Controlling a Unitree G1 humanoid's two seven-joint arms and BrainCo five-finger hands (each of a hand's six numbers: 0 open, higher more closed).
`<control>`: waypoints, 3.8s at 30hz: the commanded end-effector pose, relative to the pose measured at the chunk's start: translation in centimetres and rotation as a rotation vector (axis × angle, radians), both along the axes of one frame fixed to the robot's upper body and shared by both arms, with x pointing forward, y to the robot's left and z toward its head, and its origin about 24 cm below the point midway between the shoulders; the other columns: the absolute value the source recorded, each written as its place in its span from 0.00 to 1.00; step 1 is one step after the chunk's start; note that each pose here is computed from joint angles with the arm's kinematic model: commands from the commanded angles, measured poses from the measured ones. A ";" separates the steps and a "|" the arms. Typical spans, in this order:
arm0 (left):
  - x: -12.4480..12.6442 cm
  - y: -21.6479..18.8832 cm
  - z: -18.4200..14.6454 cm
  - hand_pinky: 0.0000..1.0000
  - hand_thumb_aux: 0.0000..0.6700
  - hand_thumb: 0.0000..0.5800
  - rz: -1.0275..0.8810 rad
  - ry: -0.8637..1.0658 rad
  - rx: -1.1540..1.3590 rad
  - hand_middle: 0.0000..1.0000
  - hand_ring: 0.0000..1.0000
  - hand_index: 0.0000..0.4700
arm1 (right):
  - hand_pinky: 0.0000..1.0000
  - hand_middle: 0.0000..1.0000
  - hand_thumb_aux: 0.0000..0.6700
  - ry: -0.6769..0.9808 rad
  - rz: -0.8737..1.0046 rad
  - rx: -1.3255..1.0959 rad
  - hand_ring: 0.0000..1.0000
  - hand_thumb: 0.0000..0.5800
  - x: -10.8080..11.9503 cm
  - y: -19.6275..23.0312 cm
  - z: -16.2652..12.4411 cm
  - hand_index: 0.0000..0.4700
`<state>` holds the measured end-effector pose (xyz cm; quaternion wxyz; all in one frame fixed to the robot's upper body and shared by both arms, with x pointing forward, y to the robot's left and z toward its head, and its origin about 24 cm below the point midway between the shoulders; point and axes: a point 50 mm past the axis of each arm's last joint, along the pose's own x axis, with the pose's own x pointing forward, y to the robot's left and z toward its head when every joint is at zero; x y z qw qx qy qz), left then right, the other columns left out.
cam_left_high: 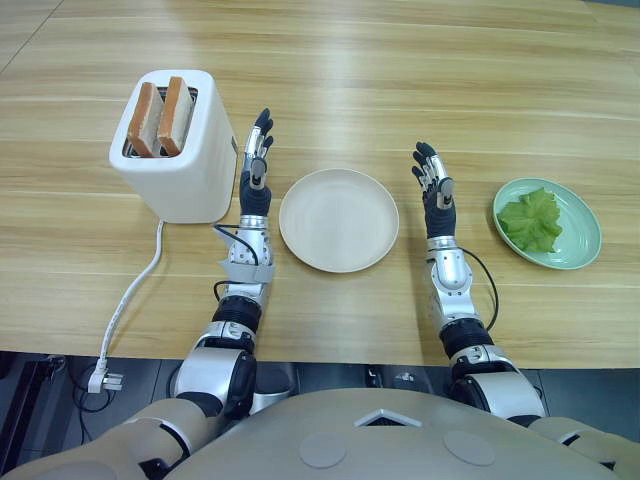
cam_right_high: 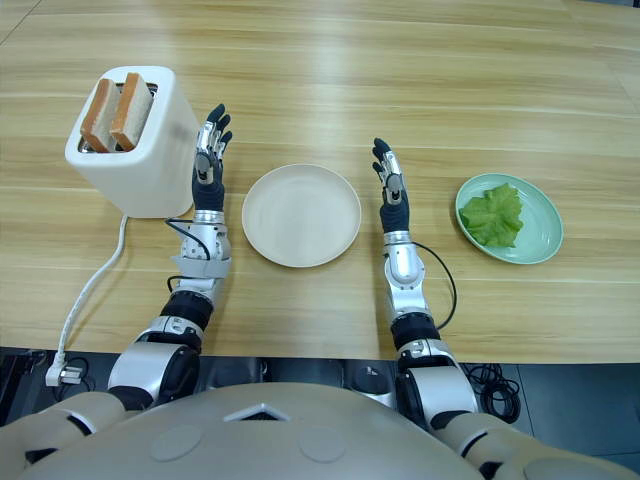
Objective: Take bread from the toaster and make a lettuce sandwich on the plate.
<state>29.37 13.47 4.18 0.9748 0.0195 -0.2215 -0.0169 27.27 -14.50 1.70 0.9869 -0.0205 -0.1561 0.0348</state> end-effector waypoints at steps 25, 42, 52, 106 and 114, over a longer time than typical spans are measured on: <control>-4.1 15.8 8.0 0.00 0.00 0.00 0.909 -0.146 0.849 0.00 0.00 0.00 | 0.00 0.00 0.00 -0.142 -0.073 -0.154 0.00 0.00 -0.9 -2.3 2.3 0.00; -1.5 19.3 5.2 0.00 0.00 0.00 0.878 0.221 1.104 0.00 0.00 0.00 | 0.00 0.00 0.00 -0.151 -0.066 -0.176 0.00 0.00 -0.4 -2.0 2.2 0.00; -0.5 18.9 3.1 0.00 1.00 1.00 0.807 0.298 1.139 0.00 0.00 0.98 | 0.00 0.00 0.00 -0.161 -0.079 -0.164 0.00 0.00 -0.4 -2.5 2.5 0.00; -3.6 -3.0 -2.2 1.00 1.00 1.00 -0.320 0.191 0.368 1.00 1.00 0.98 | 0.00 0.00 0.00 0.204 -0.831 -1.161 0.00 0.00 -3.0 -19.9 1.0 0.00; -2.3 -1.4 -4.0 1.00 1.00 1.00 -0.251 0.279 0.433 1.00 1.00 0.98 | 0.00 0.00 0.00 0.436 -0.771 -1.308 0.00 0.00 -4.7 -21.5 -2.0 0.00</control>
